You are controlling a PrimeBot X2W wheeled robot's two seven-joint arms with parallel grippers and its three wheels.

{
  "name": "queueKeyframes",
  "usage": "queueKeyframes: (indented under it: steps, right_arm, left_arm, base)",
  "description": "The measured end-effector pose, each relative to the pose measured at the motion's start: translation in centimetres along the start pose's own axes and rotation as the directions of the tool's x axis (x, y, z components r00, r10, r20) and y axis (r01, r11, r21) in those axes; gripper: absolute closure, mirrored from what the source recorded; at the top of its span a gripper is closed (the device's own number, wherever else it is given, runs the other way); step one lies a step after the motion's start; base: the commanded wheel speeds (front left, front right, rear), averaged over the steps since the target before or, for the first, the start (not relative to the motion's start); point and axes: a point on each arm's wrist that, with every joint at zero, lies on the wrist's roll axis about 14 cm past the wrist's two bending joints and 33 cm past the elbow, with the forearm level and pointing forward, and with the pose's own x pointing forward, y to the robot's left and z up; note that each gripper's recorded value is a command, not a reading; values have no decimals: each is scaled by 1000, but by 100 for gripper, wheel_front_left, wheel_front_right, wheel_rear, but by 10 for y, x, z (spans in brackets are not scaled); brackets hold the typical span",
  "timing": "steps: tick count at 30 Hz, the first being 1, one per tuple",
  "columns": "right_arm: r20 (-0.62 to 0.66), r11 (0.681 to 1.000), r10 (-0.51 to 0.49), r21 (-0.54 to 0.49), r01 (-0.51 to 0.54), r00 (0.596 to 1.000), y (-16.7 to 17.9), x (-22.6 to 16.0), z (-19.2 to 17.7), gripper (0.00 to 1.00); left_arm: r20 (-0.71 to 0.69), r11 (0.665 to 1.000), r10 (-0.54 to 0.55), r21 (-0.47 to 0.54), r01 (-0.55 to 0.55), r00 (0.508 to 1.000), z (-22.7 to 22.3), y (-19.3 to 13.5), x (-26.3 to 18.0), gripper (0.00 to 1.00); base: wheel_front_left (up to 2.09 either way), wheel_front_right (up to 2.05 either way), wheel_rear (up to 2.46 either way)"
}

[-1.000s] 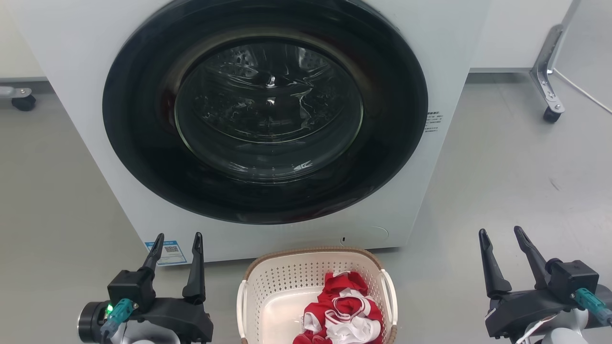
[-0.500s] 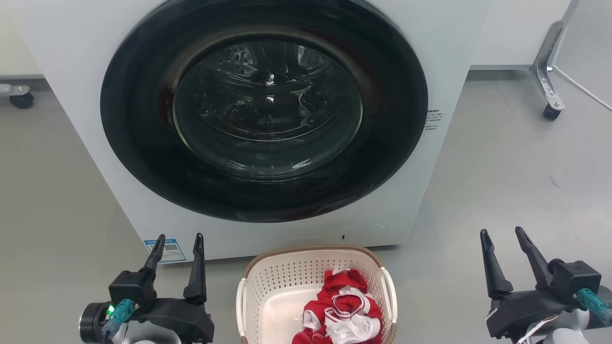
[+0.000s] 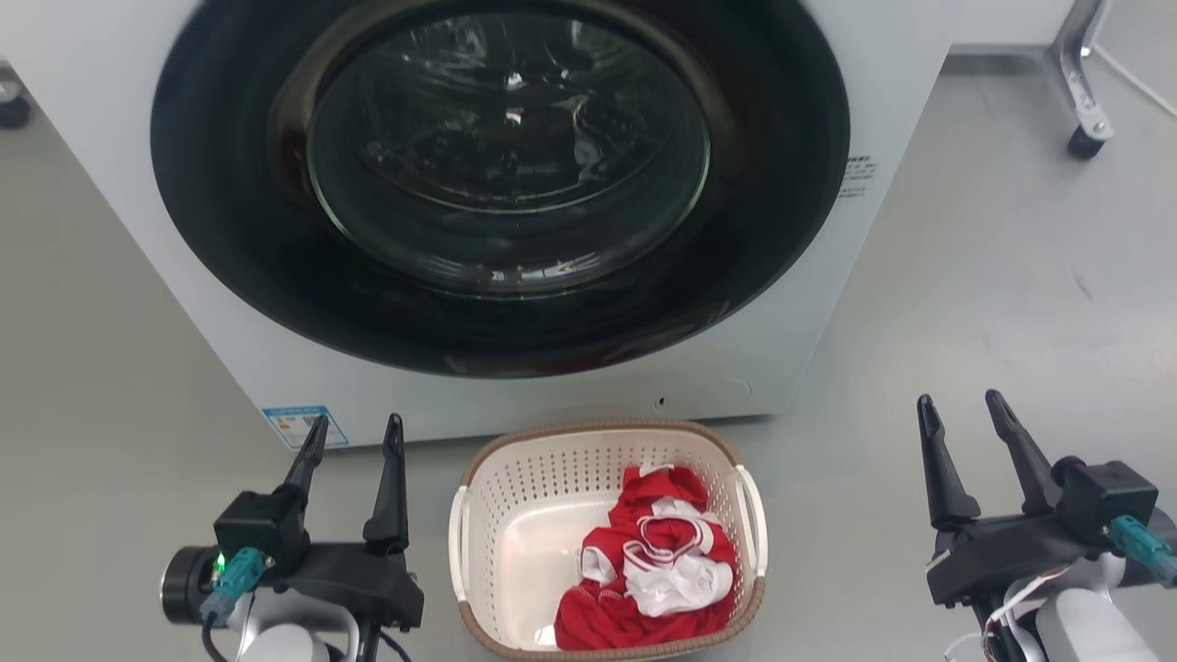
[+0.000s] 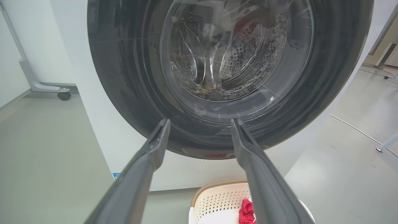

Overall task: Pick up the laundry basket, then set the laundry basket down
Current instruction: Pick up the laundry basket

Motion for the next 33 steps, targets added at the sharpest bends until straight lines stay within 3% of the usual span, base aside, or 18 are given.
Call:
queueKeyframes:
  steps: [11,19,33]
  right_arm:
    - [-48,1000,22,8,-21,999,1,40,-24,0]
    - [-113,1000,28,16,-27,993,-4,65,-56,0]
    - [-234,997,81,13,-80,969,1,119,-121,0]
  left_arm:
    - [-41,1000,-17,-12,17,999,-19,-4,40,0]
    - [-151,999,-24,-26,20,988,-58,-2,66,0]
    - [-390,999,-26,-28,16,921,-141,10,114,0]
  base:
    - [0,0,0]
    - [0,0,0]
    - [0,0,0]
